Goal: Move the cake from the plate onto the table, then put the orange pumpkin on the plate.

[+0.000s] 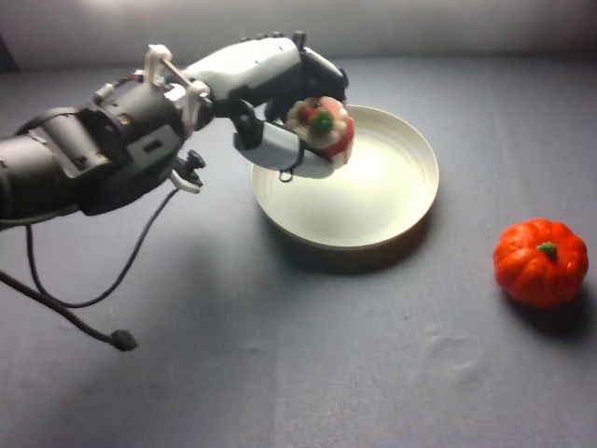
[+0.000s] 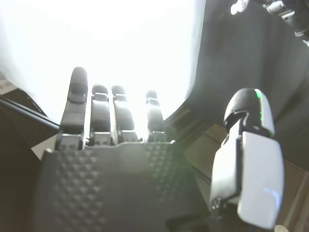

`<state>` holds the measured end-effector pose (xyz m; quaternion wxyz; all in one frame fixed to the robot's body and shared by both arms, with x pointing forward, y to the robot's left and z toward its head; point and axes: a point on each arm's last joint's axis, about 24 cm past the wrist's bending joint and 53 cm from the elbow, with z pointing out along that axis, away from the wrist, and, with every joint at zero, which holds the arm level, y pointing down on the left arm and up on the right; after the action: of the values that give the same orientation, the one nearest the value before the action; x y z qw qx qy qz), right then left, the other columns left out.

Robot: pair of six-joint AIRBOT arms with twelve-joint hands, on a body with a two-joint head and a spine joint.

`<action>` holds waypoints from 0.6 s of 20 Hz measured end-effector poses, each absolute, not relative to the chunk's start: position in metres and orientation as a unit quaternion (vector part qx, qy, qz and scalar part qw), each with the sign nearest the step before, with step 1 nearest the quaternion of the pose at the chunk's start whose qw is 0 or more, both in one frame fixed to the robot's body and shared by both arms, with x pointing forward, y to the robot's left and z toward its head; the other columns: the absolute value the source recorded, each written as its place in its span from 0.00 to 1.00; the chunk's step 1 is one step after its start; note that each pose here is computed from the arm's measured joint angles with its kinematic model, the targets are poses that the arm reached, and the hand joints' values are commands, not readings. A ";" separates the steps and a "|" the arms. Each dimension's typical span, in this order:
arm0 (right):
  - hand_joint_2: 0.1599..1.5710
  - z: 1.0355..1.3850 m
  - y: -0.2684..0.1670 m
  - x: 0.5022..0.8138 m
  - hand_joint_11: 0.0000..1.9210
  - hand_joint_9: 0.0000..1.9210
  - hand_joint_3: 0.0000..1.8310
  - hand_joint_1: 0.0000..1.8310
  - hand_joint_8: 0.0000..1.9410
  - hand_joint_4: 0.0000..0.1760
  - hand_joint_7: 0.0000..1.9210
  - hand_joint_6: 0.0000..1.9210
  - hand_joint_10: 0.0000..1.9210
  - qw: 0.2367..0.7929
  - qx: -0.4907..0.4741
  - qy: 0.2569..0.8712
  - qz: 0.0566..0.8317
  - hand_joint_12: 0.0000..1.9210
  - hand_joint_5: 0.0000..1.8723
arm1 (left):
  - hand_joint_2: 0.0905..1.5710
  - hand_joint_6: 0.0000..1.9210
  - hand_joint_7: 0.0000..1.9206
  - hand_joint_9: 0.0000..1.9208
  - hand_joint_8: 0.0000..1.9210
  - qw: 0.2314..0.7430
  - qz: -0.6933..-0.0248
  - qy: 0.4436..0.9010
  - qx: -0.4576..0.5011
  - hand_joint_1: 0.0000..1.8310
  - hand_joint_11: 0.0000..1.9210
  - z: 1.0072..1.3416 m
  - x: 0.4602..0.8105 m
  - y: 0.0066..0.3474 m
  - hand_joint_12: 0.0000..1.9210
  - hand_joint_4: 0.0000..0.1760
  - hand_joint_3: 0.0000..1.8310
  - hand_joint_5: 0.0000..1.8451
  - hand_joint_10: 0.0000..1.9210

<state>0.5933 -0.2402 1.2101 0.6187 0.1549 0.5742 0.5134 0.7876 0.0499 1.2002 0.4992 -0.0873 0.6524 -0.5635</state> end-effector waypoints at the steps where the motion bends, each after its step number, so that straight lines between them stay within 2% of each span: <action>1: 0.59 1.210 -0.241 0.594 0.00 0.00 0.00 0.11 0.00 0.95 0.00 0.00 0.00 0.619 0.157 0.574 0.513 0.21 0.00 | 0.76 0.70 0.41 0.38 0.76 0.500 -0.564 0.651 -0.089 0.64 0.38 1.204 0.785 0.057 0.99 0.00 0.03 0.40 0.92; 3: 0.58 1.209 -0.241 0.594 0.00 0.00 0.00 0.11 0.00 0.89 0.00 0.00 0.00 0.618 0.158 0.575 0.512 0.19 0.00 | 0.74 0.67 0.41 0.36 0.75 0.502 -0.565 0.648 -0.087 0.64 0.37 1.210 0.781 0.065 1.00 0.00 0.03 0.42 0.94; 4: 0.60 1.207 -0.240 0.593 0.00 0.00 0.00 0.12 0.00 0.73 0.00 0.00 0.00 0.616 0.161 0.577 0.512 0.16 0.00 | 0.75 0.70 0.39 0.32 0.76 0.502 -0.567 0.647 -0.087 0.63 0.33 1.213 0.777 0.070 1.00 0.04 0.04 0.41 0.96; 5: 0.59 1.206 -0.240 0.592 0.00 0.00 0.00 0.11 0.00 0.65 0.00 0.00 0.00 0.614 0.161 0.578 0.512 0.14 0.00 | 0.76 0.73 0.38 0.31 0.77 0.502 -0.568 0.646 -0.087 0.63 0.29 1.213 0.775 0.073 1.00 0.08 0.04 0.39 0.95; 6: 0.59 1.205 -0.239 0.592 0.00 0.00 0.00 0.11 0.00 0.54 0.00 0.00 0.00 0.613 0.161 0.580 0.512 0.13 0.00 | 0.76 0.69 0.38 0.32 0.79 0.502 -0.569 0.646 -0.086 0.63 0.29 1.213 0.771 0.077 1.00 0.00 0.04 0.41 0.97; 7: 0.59 1.204 -0.239 0.592 0.00 0.00 0.00 0.11 0.00 0.51 0.00 0.00 0.00 0.613 0.162 0.581 0.511 0.10 0.00 | 0.74 0.66 0.38 0.30 0.78 0.499 -0.569 0.647 -0.090 0.64 0.26 1.210 0.769 0.082 1.00 0.00 0.04 0.44 0.96; 9: 0.58 1.204 -0.241 0.593 0.00 0.00 0.00 0.09 0.00 0.49 0.00 0.00 0.00 0.614 0.165 0.581 0.509 0.07 0.00 | 0.58 0.65 0.45 0.40 0.75 0.498 -0.559 0.655 -0.102 0.66 0.38 1.198 0.769 0.097 1.00 0.00 0.27 0.45 0.94; 10: 0.58 1.203 -0.242 0.593 0.00 0.00 0.00 0.09 0.00 0.46 0.00 0.00 0.00 0.613 0.167 0.581 0.508 0.10 0.00 | 0.56 0.63 0.46 0.43 0.78 0.496 -0.552 0.659 -0.121 0.67 0.43 1.190 0.771 0.110 1.00 0.00 0.31 0.45 0.97; 11: 0.58 1.202 -0.242 0.593 0.00 0.00 0.00 0.09 0.00 0.32 0.00 0.00 0.00 0.613 0.167 0.583 0.507 0.13 0.00 | 0.53 0.64 0.46 0.45 0.80 0.494 -0.550 0.661 -0.132 0.68 0.46 1.184 0.772 0.117 1.00 0.00 0.35 0.45 0.98; 12: 0.59 1.201 -0.241 0.593 0.00 0.00 0.00 0.08 0.00 0.28 0.00 0.00 0.00 0.611 0.167 0.584 0.506 0.15 0.00 | 0.48 0.65 0.47 0.46 0.81 0.493 -0.544 0.664 -0.144 0.68 0.48 1.177 0.773 0.126 1.00 0.00 0.43 0.47 1.00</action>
<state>0.5927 -0.2415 1.2008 0.6114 0.1674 0.5845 0.5064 0.7729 0.1263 1.1772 0.4928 -0.1440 0.6639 -0.5438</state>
